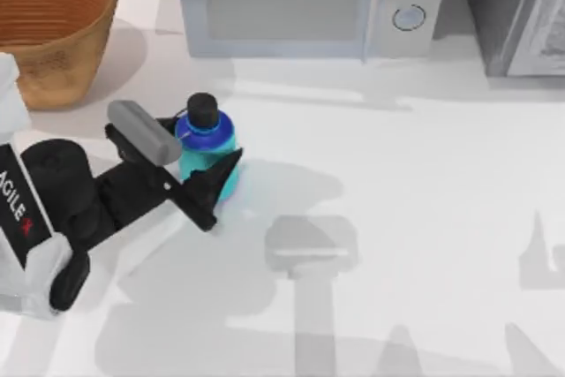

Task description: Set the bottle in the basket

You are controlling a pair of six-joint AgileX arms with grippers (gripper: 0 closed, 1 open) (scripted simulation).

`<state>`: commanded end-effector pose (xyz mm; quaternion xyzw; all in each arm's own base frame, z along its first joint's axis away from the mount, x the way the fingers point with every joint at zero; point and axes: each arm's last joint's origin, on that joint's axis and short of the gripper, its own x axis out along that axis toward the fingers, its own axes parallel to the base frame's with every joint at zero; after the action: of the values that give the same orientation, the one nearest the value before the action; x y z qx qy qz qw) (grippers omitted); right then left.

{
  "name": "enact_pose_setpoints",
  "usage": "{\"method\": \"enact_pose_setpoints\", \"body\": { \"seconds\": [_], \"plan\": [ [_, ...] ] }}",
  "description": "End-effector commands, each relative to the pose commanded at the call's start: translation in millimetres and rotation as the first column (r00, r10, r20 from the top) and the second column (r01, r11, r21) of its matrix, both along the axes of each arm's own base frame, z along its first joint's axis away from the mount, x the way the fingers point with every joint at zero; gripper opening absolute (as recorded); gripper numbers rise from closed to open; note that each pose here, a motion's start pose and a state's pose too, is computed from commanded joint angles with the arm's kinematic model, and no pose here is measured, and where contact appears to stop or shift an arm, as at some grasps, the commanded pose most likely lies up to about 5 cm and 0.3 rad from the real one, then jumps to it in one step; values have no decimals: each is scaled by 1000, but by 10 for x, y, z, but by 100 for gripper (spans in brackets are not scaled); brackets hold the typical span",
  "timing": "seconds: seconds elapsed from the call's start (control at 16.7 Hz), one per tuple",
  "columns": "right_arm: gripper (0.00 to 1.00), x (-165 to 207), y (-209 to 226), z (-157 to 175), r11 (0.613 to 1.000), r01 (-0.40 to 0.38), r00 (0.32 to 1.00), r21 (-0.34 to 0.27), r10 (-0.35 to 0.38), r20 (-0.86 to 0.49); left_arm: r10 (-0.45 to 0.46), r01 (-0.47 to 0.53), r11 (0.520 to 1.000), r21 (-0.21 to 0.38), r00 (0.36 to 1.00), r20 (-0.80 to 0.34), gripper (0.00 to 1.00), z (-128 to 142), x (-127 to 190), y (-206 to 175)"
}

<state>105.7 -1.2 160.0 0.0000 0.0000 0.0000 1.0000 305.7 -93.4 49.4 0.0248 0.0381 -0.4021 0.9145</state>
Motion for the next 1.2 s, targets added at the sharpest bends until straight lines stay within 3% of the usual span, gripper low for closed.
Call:
{"method": "enact_pose_setpoints", "body": {
  "seconds": [0.3,0.66,0.9,1.2],
  "plan": [
    [100,0,0,0,1000,0,1000,0,0,0,-121,119,993,29,990,79,0,378,497,60],
    [100,0,0,0,1000,0,1000,0,0,0,-224,218,974,56,965,139,0,1339,1166,626],
    [100,0,0,0,1000,0,1000,0,0,0,-164,161,986,34,980,109,0,1902,1349,1450],
    [100,0,0,0,1000,0,1000,0,0,0,-19,20,1000,-17,999,36,0,2256,1259,2443]
  ]
}}
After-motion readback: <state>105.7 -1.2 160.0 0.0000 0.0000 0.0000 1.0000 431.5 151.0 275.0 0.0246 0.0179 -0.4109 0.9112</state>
